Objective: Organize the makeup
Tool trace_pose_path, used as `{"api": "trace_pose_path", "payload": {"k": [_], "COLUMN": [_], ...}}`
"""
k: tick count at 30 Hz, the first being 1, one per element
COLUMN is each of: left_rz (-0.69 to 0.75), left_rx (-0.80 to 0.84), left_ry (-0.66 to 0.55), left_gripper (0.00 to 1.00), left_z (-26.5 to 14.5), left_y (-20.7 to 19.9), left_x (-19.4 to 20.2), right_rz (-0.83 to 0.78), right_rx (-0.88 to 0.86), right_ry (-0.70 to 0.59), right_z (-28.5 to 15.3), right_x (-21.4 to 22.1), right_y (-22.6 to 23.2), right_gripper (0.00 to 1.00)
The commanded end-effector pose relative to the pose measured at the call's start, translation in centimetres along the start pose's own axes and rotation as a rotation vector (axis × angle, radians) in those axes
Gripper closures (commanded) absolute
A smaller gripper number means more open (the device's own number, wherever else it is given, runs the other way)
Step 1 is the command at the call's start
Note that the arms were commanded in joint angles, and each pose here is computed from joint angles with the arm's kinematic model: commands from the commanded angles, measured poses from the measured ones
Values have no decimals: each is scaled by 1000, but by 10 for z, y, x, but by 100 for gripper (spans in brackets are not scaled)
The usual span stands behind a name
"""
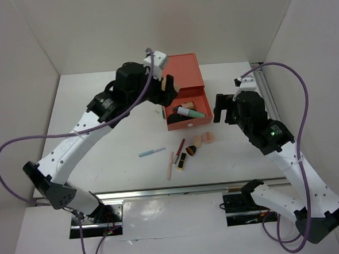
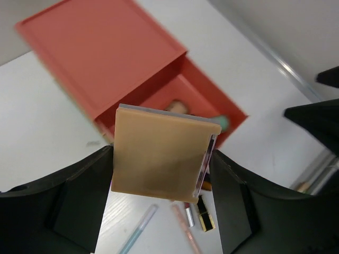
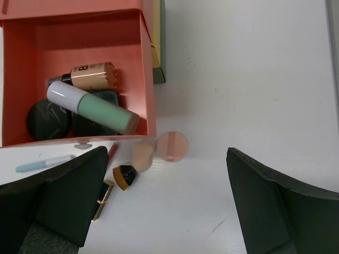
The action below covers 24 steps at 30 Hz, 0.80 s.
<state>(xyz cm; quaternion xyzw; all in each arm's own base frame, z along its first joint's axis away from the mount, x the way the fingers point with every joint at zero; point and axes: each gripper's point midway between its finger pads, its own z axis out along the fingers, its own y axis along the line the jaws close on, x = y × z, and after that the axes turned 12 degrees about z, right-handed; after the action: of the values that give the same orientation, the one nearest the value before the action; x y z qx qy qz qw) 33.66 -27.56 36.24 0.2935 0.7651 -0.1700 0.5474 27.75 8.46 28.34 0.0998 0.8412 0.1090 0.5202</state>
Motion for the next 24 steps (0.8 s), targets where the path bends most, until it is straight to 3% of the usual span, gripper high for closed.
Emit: {"api": "trace_pose_path", "payload": {"k": [1, 11, 18, 24], "left_rz": [106, 262, 317, 350], "left_rx": [118, 260, 126, 60], "left_ry": [-12, 142, 225, 268], "left_gripper": [43, 38, 38, 30], "left_z": [26, 96, 131, 145], "left_y": [-38, -76, -53, -41], "left_x": [-14, 21, 44, 56], "right_rz": [47, 64, 57, 57], "right_rx": [0, 11, 20, 20], "right_ry": [-104, -119, -103, -103], "right_z": [-8, -11, -9, -10], "right_x": [-24, -25, -21, -19], "right_y": [-1, -5, -7, -8], "right_gripper": [0, 0, 0, 0]}}
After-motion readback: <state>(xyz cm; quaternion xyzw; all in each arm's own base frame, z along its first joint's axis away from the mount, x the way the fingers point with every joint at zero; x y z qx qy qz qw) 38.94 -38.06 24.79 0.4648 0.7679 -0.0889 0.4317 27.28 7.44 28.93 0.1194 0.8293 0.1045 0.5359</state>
